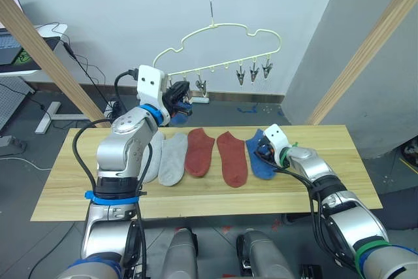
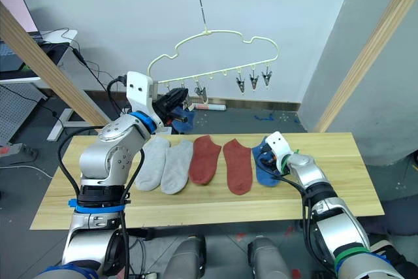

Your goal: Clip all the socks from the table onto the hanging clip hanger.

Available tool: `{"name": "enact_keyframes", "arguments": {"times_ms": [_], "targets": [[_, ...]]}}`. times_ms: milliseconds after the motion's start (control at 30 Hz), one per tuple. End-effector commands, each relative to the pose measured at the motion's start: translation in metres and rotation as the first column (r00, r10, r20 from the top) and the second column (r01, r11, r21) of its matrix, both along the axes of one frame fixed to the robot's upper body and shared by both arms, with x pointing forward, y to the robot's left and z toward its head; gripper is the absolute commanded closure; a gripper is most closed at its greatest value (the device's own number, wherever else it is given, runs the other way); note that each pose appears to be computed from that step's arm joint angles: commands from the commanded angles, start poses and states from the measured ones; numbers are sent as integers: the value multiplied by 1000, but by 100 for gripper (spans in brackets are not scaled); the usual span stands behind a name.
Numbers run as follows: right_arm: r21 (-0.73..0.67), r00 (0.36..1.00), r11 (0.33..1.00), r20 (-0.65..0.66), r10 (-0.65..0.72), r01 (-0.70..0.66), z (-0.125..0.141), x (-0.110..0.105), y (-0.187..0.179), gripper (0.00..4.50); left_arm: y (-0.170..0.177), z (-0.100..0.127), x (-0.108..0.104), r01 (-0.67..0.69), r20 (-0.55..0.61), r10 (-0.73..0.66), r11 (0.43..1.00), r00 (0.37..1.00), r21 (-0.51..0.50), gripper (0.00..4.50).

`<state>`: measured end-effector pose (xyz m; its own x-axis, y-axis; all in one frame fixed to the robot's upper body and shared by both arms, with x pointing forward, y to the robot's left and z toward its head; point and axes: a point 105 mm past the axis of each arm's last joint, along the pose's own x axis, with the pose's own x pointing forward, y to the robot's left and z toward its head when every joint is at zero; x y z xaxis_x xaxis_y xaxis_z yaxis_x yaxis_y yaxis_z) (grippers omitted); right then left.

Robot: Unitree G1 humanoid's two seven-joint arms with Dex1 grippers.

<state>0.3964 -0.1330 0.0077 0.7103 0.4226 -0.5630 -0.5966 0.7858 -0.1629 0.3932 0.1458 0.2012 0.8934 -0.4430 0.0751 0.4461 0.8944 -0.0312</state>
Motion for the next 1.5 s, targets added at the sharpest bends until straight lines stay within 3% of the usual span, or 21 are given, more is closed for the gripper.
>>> {"name": "enact_keyframes", "arguments": {"times_ms": [33,133,333,500,667,967,1500], "targets": [[7,1000,1000,-12,-5,5,-6,-5,-3,337,6,1,-1,-17,2,17,1000,1000,1,450],[21,1000,1000,24,13,-13,0,-7,-2,445,6,0,0,-13,-14,12,1000,1000,-23,450],[40,959,982,225,173,-186,47,-34,15,445,6,-5,-3,21,-135,-49,979,990,-205,450],[70,883,931,349,314,-359,97,-66,49,445,8,-6,-6,43,-251,-164,903,954,-426,450],[150,819,859,418,393,-489,135,-84,97,445,9,-1,-10,56,-305,-260,837,916,-544,450],[260,819,816,427,383,-517,149,-75,141,445,3,6,-12,55,-299,-281,806,912,-589,450],[260,789,777,433,437,-573,151,-76,158,445,1,10,-19,62,-284,-284,798,916,-599,450]]}}
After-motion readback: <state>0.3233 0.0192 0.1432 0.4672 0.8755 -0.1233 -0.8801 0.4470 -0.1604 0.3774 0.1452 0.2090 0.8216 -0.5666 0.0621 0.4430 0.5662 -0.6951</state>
